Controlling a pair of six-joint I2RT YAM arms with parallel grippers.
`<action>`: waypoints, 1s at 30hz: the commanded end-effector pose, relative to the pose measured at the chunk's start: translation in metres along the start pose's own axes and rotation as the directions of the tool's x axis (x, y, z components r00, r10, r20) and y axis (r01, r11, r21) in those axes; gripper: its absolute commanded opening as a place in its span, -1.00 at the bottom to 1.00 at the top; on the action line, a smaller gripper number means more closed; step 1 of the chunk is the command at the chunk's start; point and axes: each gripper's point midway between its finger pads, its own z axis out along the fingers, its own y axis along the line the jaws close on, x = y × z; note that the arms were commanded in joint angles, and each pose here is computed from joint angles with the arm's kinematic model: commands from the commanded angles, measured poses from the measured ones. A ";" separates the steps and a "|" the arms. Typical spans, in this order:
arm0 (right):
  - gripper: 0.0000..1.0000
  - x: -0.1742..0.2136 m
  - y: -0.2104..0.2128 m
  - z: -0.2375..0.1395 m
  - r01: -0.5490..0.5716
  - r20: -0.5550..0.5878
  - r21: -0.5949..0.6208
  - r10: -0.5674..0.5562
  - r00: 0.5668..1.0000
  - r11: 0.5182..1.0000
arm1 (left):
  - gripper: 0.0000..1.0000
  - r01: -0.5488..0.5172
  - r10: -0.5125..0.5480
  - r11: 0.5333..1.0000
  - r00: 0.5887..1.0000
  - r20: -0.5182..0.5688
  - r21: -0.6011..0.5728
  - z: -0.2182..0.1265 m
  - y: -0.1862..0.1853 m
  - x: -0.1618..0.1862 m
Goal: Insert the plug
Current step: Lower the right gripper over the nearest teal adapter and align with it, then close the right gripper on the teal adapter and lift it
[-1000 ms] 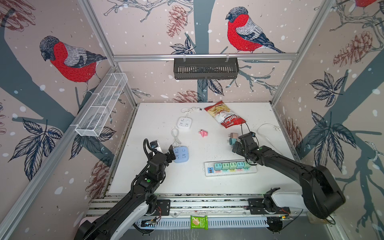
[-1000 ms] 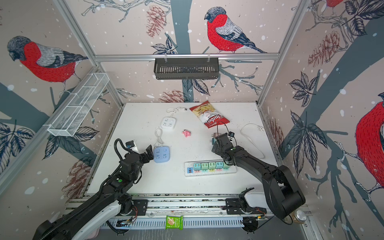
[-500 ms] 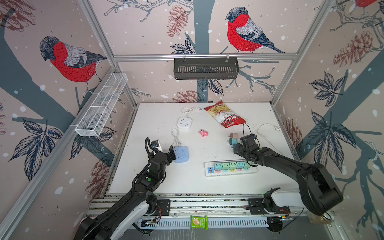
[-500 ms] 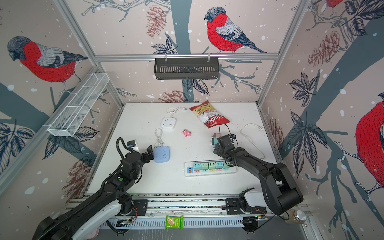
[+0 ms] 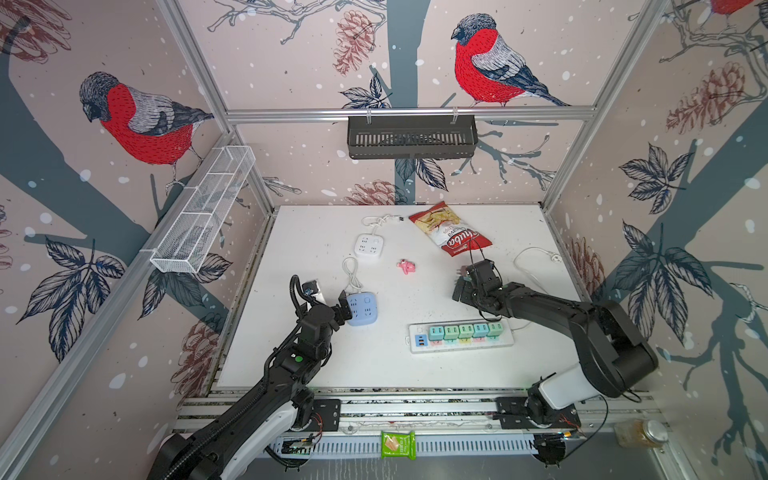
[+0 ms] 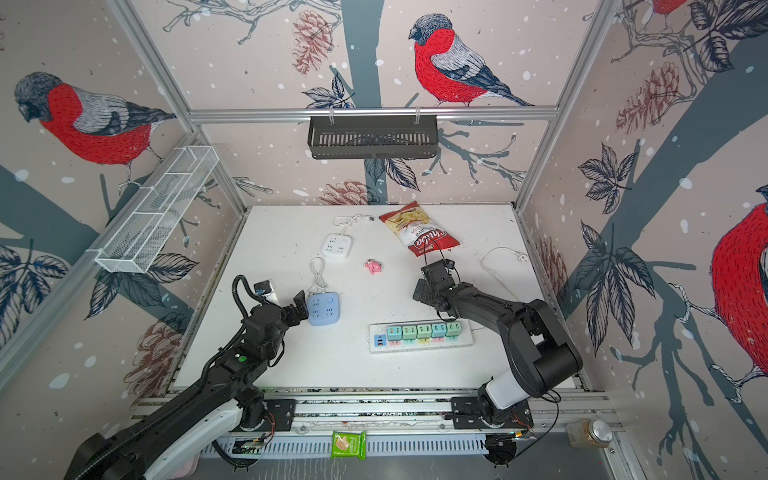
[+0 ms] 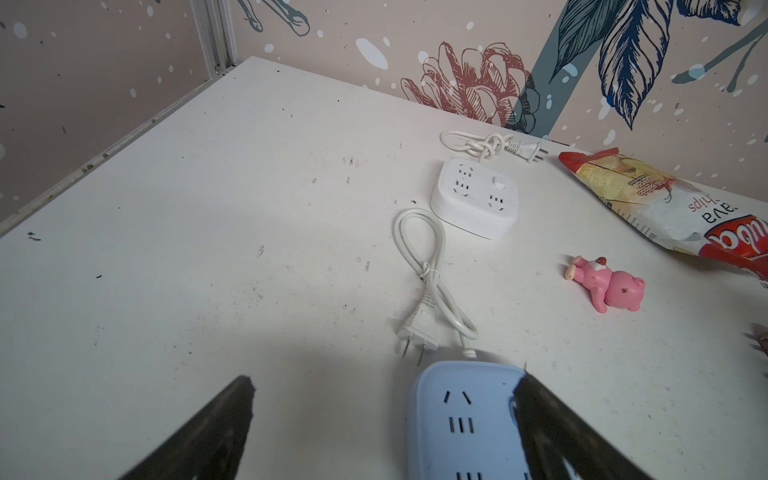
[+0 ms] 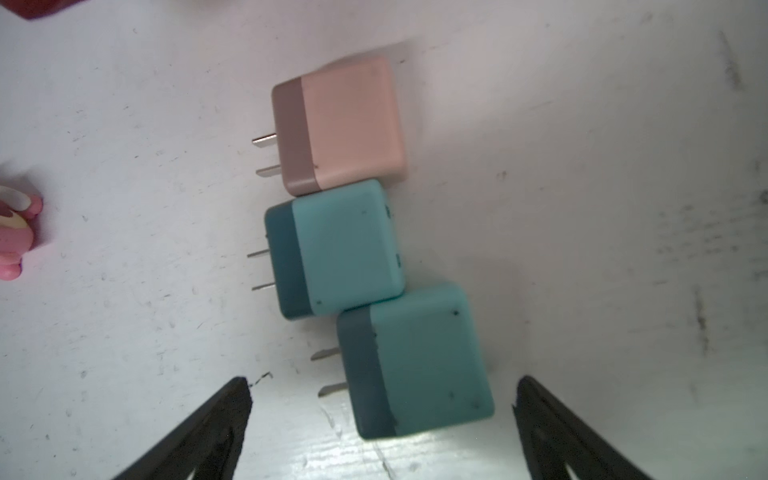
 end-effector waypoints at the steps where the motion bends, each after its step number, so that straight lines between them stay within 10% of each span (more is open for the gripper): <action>1: 0.99 -0.004 -0.016 0.003 0.018 0.017 0.106 -0.020 1.000 0.994 | 0.94 0.019 -0.020 1.000 0.999 0.047 0.011 0.000 -0.004 -0.013; 13: 0.99 0.001 -0.073 -0.019 -0.051 0.060 0.218 0.038 0.997 0.975 | 0.94 0.013 -0.014 1.000 0.999 0.039 0.021 0.001 -0.006 -0.011; 30: 0.98 -0.020 -0.078 -0.033 -0.132 0.097 0.040 0.128 0.987 0.990 | 0.94 0.009 -0.010 1.000 0.999 0.033 0.019 0.002 -0.007 -0.011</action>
